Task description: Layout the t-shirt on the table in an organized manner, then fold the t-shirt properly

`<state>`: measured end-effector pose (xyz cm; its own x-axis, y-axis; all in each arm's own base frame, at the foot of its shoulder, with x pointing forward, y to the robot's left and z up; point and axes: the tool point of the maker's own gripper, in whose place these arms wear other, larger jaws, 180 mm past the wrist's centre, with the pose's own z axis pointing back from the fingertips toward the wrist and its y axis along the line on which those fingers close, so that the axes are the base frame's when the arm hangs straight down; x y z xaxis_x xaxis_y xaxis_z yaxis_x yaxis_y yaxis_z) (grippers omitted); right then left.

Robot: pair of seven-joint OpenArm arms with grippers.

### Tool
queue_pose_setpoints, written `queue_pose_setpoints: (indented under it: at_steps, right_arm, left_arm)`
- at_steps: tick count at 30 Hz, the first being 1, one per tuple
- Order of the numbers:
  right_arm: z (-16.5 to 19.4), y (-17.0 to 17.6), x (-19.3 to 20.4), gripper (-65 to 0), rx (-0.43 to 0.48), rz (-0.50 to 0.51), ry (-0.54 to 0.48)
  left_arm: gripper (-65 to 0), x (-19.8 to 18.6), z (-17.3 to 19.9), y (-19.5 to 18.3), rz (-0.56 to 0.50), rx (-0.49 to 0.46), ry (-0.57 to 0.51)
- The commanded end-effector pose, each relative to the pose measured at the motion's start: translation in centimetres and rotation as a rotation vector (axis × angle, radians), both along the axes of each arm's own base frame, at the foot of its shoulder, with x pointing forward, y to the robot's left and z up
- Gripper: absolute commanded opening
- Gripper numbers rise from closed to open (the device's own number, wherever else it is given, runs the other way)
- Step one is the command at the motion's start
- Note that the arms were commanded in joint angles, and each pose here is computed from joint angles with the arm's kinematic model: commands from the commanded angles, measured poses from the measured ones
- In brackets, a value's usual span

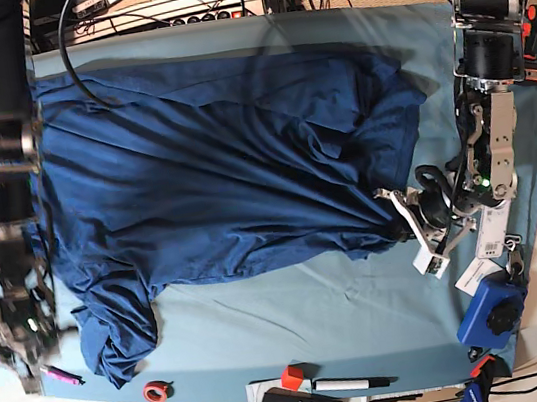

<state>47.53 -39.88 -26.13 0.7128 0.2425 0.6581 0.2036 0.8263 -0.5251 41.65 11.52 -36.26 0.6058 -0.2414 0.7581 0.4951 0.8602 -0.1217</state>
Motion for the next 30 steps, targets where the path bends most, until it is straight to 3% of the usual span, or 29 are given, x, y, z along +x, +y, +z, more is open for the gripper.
queue_pose_setpoints:
  at_steps: [1, 6, 11, 12, 15, 16, 21, 25, 30]
  right_arm:
    - [1.3, -1.0, 0.0, -38.0, -0.001, -0.011, -0.039]
    - [-4.1, -2.1, -4.0, -38.0, 0.106, -0.039, 0.023]
    - [-6.9, -2.3, -6.5, -38.0, 0.245, -0.047, 0.041]
    - [-7.2, -2.1, -6.6, -38.1, 0.285, -0.042, 0.036]
    - [-7.6, -0.9, -6.9, -38.1, 0.428, -0.009, -0.003]
    - [-7.5, -0.4, -6.7, -38.1, 0.481, 0.006, -0.022]
    - [-5.7, 2.8, -6.3, -38.1, 0.78, 0.137, -0.132]
    - [-3.3, 5.9, -6.9, -38.1, 0.997, 0.306, -0.191]
    - [-2.5, 7.7, -8.6, -38.1, 1.193, 0.364, -0.23]
  left_arm:
    - [-65.0, 1.4, 2.2, 0.2, 0.007, -0.017, -0.064]
    - [-65.0, 1.7, 2.6, 0.3, 0.01, -0.017, -0.073]
    - [-63.1, 3.2, 3.9, 1.1, 0.068, -0.008, -0.097]
    - [-58.3, 3.3, 4.1, 1.0, 0.064, -0.008, -0.1]
    - [-35.4, 3.3, 4.8, 0.4, 0.019, -0.029, -0.097]
    - [-31.8, 3.2, 5.0, 0.2, 0.003, -0.039, -0.085]
    - [-32.6, 1.3, 5.4, -1.3, -0.112, -0.135, -0.004]
    - [-37.0, -2.6, 6.7, -3.8, -0.353, -0.28, 0.067]
    - [-37.0, -6.7, 7.7, -5.6, -0.493, -0.449, 0.216]
